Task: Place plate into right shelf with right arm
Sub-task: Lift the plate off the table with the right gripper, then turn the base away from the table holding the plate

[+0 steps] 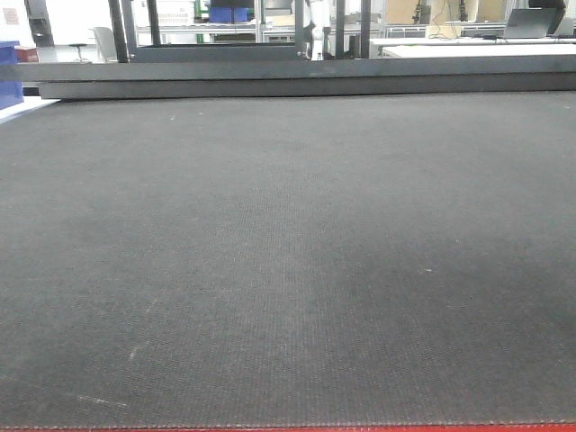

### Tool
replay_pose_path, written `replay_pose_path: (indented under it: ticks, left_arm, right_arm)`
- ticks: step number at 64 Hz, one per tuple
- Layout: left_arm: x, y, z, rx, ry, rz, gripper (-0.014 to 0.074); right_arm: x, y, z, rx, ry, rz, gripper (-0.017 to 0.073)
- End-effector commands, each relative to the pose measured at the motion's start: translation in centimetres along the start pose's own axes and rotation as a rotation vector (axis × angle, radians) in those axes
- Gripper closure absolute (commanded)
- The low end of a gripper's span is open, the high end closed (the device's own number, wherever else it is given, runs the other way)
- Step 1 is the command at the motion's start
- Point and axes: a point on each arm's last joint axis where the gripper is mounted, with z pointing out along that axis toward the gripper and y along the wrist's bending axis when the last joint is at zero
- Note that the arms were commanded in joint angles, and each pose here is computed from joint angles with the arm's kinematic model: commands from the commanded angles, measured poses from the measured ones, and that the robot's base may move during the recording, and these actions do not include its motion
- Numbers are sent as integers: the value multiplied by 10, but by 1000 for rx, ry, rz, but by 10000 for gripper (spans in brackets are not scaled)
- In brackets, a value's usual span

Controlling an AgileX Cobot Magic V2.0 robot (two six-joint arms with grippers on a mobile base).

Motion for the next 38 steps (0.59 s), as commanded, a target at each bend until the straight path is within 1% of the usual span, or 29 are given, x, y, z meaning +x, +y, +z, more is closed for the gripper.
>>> replay_pose_path:
  ticks: [1,38]
  left_arm:
    - [-5,2,-1,-26,-88,-4,640]
    - [-5,2,-1,-26,-88,-4,640]
  right_arm:
    - [-18,2,-1,-17,-118,-23,496]
    - [-17,2,-1,-17,-117,-23,496]
